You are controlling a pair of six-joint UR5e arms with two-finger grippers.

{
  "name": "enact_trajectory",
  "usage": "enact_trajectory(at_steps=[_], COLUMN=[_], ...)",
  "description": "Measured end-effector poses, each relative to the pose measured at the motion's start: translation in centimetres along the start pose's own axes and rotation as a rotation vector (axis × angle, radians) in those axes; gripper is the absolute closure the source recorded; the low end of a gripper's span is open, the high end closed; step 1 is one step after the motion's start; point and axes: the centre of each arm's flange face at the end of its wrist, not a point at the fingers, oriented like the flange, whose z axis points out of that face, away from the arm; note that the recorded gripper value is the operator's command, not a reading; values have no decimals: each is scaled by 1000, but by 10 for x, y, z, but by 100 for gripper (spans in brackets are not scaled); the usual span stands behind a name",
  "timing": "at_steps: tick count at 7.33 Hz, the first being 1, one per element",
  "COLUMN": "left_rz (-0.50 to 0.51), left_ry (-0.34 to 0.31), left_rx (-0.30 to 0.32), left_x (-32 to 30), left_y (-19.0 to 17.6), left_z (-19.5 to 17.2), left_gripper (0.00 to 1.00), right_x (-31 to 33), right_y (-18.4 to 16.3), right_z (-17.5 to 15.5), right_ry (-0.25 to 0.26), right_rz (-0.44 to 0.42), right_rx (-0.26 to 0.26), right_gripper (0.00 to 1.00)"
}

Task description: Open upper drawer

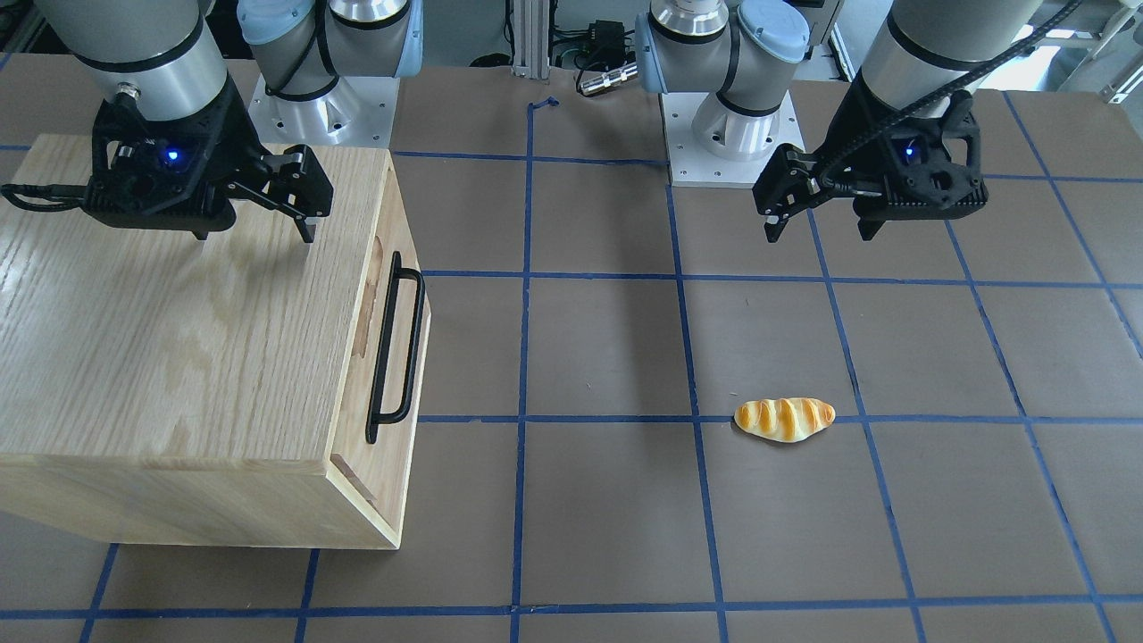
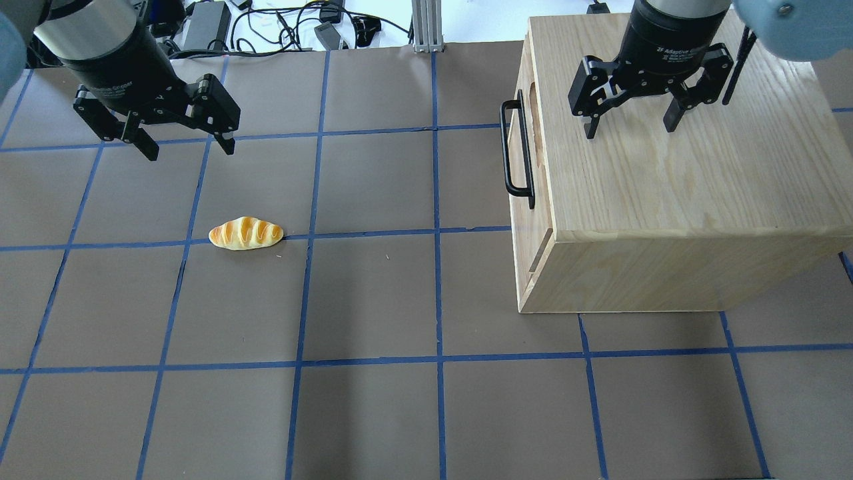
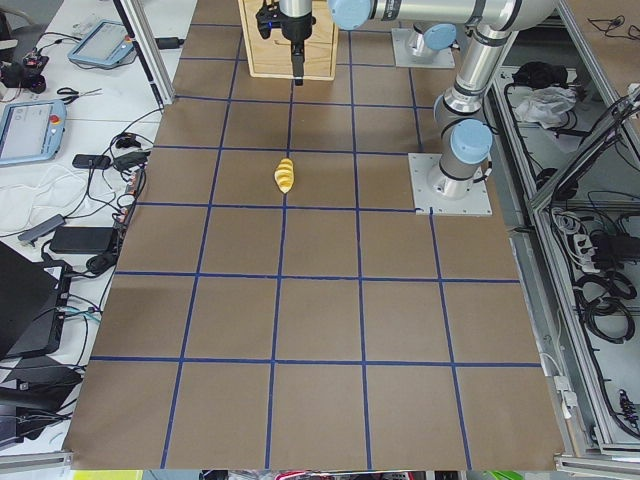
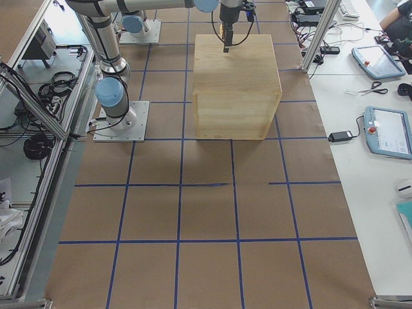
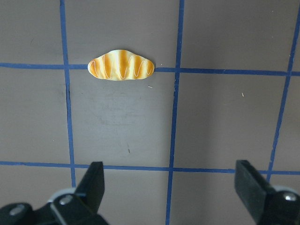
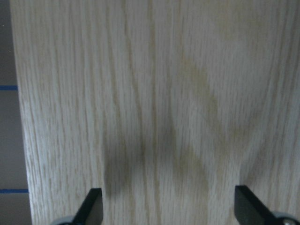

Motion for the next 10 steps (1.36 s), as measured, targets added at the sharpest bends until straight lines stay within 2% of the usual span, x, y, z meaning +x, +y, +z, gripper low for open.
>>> enact_trajectory(at_steps=[10], left_rz=[-18], left_ry=[-4], left_rx=[-10], left_x=[-5], left_y=[3], left_z=[5], left_gripper=[0], right_x=[0], right_y=[0], right_z=[0], right_ry=[0], right_rz=[0], right_rx=[0], right_gripper=[0])
